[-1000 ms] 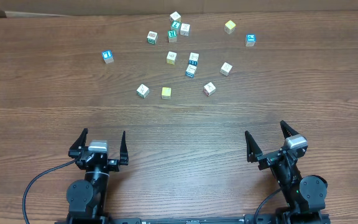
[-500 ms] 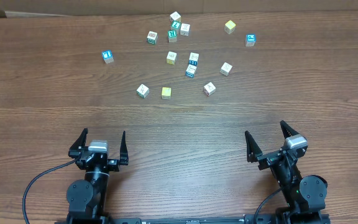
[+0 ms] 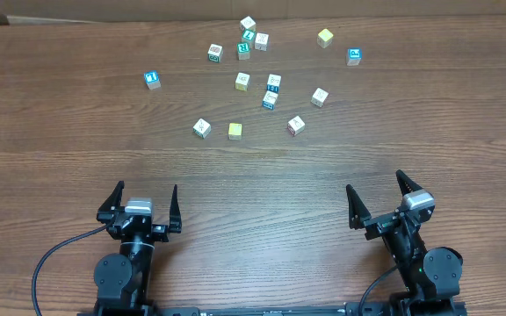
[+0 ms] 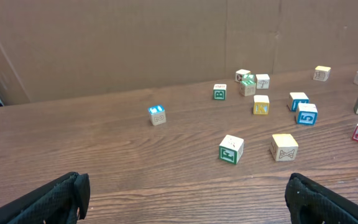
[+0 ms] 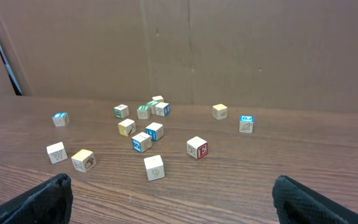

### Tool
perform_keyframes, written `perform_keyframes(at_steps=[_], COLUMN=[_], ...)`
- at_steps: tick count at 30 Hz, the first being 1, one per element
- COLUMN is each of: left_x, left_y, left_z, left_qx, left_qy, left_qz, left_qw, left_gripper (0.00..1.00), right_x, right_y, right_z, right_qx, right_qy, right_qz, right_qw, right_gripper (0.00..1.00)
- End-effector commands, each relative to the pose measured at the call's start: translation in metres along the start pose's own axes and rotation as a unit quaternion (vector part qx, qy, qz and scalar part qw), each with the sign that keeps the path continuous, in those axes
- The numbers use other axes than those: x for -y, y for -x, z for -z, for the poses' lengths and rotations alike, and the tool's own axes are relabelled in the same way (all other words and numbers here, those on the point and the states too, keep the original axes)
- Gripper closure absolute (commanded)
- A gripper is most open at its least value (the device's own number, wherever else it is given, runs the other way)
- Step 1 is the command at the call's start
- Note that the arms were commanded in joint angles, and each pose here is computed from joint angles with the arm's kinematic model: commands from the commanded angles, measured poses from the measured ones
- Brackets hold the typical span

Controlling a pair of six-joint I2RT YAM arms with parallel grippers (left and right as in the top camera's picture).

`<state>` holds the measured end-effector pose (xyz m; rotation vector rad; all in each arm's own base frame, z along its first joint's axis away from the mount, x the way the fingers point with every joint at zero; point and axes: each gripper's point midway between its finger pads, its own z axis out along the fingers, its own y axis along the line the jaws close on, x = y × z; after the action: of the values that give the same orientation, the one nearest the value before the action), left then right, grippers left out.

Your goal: Form a circle

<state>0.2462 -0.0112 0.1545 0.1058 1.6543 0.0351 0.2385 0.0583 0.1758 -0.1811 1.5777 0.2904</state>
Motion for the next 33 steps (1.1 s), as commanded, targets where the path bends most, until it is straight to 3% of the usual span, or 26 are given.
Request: perform_keyframes(at_steps=[1,12,17,23,27,33], left_x=[-0.001,-0.001,0.01,0.038,0.032,0.026], left_y=[0.001,0.002,0.022,0.095,0.172,0.242], left_z=[0.0,0.0,0.003,0.03,0.067,0.11], left_qx=[0.005,0.007,0.04,0.125,0.209,0.278], left_qy=[0.002,0.002,-0.032,-0.125,-0.118,-0.111], left_qz=[-0.009,-0.01,-0.01,-0.024,-0.033,-0.041], left_qw=[1.0,1.0,0.999,0.984,0.97,0.953], left_gripper=[0.0,0.0,0.0,0.0,0.0,0.0], right_x=[-0.001,-0.001,-0.001,-0.001,-0.001,-0.001], right_y=[-0.002,-0.002,-0.002,-0.002,-0.002,-0.002], right_z=[0.0,0.0,0.0,0.0,0.0,0.0], right_qx=[0.002,0.002,0.002,0.002,0.002,0.002], right_qy=[0.002,0.002,0.002,0.002,0.002,0.002], right_qz=[0.001,0.001,0.001,0.001,0.001,0.001], right_qw=[1.0,1.0,1.0,1.0,1.0,1.0], right_gripper=[0.0,0.0,0.0,0.0,0.0,0.0])
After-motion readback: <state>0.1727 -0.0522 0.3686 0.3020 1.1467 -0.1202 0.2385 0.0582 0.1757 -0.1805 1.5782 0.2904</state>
